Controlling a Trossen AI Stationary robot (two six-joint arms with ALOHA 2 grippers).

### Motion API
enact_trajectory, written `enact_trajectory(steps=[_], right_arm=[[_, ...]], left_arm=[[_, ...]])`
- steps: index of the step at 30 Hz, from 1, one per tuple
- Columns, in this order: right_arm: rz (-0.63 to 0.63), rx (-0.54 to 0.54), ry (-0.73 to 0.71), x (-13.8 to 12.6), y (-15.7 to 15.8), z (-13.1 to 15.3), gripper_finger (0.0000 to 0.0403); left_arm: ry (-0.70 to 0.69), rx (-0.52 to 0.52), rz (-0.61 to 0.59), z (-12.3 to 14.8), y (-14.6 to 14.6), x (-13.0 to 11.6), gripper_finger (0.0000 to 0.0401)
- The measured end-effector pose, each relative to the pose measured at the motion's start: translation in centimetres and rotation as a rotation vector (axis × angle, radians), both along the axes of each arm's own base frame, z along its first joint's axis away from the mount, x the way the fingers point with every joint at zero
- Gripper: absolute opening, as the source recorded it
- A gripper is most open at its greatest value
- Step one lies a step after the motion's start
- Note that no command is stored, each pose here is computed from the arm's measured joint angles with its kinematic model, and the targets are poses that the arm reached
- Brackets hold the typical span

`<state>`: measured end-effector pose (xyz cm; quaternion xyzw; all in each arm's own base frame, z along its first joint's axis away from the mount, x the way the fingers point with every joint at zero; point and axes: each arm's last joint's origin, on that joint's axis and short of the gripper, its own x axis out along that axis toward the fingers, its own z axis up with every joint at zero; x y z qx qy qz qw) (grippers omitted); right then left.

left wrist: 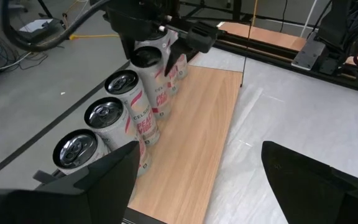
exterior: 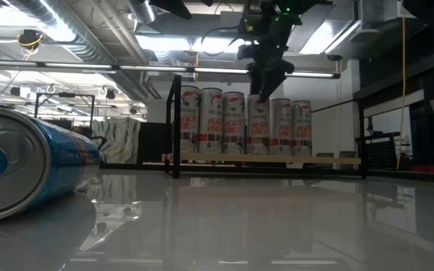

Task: Place canned beverage on shelf
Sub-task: Put the white pink soda can on the shelf aligned with the other white pink soda cans, then adjust the blue soda can

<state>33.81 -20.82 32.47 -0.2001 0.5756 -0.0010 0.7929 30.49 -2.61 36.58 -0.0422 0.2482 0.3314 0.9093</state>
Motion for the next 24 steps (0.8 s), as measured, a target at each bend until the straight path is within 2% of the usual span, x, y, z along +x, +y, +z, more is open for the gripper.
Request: enact_trajectory(steps=[7, 16, 21, 24], right_arm=[[-0.024, -0.068, -0.009, 0.2, -0.4, 0.2, 0.0331], [-0.027, -0.068, 0.003, 0.1, -0.3, 0.2, 0.0331], [-0.023, -0.081, -0.009, -0.2, 0.3, 1.1, 0.0331], [-0.026, -0.127, -0.01, -0.4, 1.1, 2.0, 0.0331]], left_arm=[[0.0, 0.0, 0.0, 0.0, 0.0, 0.0, 0.0329], [0.0, 0.0, 0.0, 0.0, 0.0, 0.0, 0.0329], [0.012, 0.015, -0.012, 0.0, 0.0, 0.0, 0.0329], [0.01, 0.017, -0.026, 0.4, 0.0, -0.3, 0.0329]])
